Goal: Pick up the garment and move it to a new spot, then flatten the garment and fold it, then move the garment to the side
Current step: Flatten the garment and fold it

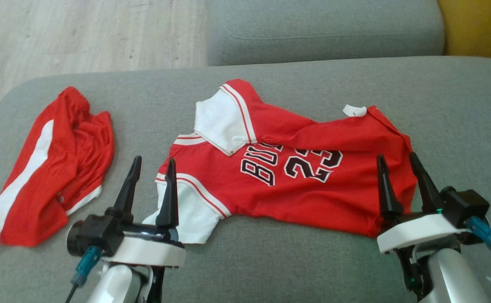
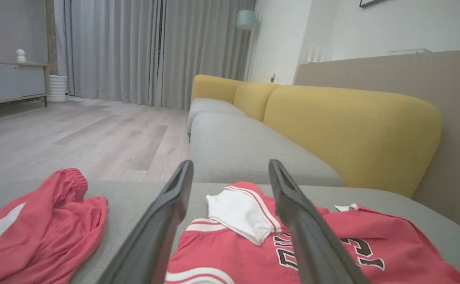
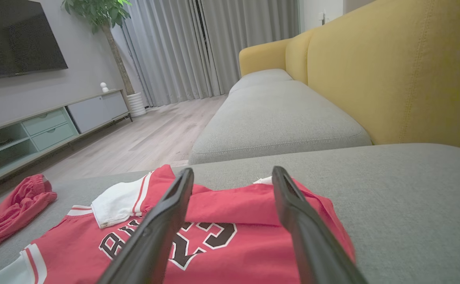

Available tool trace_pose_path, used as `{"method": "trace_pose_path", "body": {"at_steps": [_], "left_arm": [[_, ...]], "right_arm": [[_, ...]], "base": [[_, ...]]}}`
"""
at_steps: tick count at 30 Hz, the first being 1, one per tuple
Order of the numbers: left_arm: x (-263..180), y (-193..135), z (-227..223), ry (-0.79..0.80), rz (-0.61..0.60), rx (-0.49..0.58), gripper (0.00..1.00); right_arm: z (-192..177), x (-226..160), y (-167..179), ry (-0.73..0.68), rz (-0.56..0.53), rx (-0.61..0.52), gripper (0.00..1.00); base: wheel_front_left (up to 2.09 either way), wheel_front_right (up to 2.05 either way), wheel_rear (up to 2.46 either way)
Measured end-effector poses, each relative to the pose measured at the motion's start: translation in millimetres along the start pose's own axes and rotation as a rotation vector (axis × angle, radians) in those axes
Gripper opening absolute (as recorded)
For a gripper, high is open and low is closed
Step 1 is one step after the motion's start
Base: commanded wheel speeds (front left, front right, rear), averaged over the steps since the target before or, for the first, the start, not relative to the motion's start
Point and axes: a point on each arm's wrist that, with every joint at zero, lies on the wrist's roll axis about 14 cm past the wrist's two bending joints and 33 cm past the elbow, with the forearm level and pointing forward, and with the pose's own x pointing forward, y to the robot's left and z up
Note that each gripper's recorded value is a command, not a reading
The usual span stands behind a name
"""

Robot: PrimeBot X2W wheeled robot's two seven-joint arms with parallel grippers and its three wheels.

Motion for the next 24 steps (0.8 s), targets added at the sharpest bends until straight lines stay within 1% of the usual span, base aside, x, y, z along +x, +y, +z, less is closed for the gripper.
{"method": "trace_pose_path", "body": {"at_steps": [3,7,9,11,14,16,17,19,22,24], "left_arm": [[2.6,-5.5,-5.5,0.01,-0.028,0.007,1.0],[4.7,-12.3,-16.9,0.036,-0.047,-0.014,1.0],[5.8,-13.6,-22.6,0.049,-0.05,-0.025,1.0],[6.3,-12.7,-28.1,0.063,-0.05,-0.025,1.0],[8.5,-10.0,-35.5,0.08,-0.044,-0.035,1.0],[10.3,-8.3,-39.4,0.089,-0.042,-0.044,1.0],[11.6,-7.5,-41.0,0.092,-0.042,-0.048,1.0],[15.0,-4.7,-42.7,0.094,-0.037,-0.049,1.0],[19.2,1.4,-43.1,0.091,-0.021,-0.054,1.0],[19.5,6.7,-45.2,0.097,-0.008,-0.057,1.0]], "right_arm": [[-1.7,-1.6,-1.7,0.005,-0.005,0.0,1.0],[-5.0,-1.1,-8.7,0.013,-0.025,0.003,1.0],[-6.9,2.1,-13.9,0.022,-0.036,-0.014,1.0],[-9.7,9.8,-20.4,0.053,-0.045,-0.068,1.0],[-8.6,31.4,-35.3,0.09,-0.082,-0.08,1.0],[-12.4,48.0,-45.9,0.142,-0.107,-0.104,1.0],[-15.1,56.2,-50.0,0.167,-0.119,-0.096,1.0],[-28.6,70.4,-55.6,0.255,-0.133,-0.105,1.0],[-51.1,85.3,-63.3,0.377,-0.162,-0.076,1.0],[-60.4,93.0,-68.7,0.426,-0.18,-0.088,1.0]], "base": [[0.0,0.0,0.0],[0.0,0.0,0.0],[0.0,0.0,0.0],[0.0,0.0,0.0],[0.0,0.0,0.0],[0.0,0.0,0.0],[0.0,0.0,0.0],[0.0,0.0,0.0],[0.0,0.0,0.0],[0.0,0.0,0.0]]}}
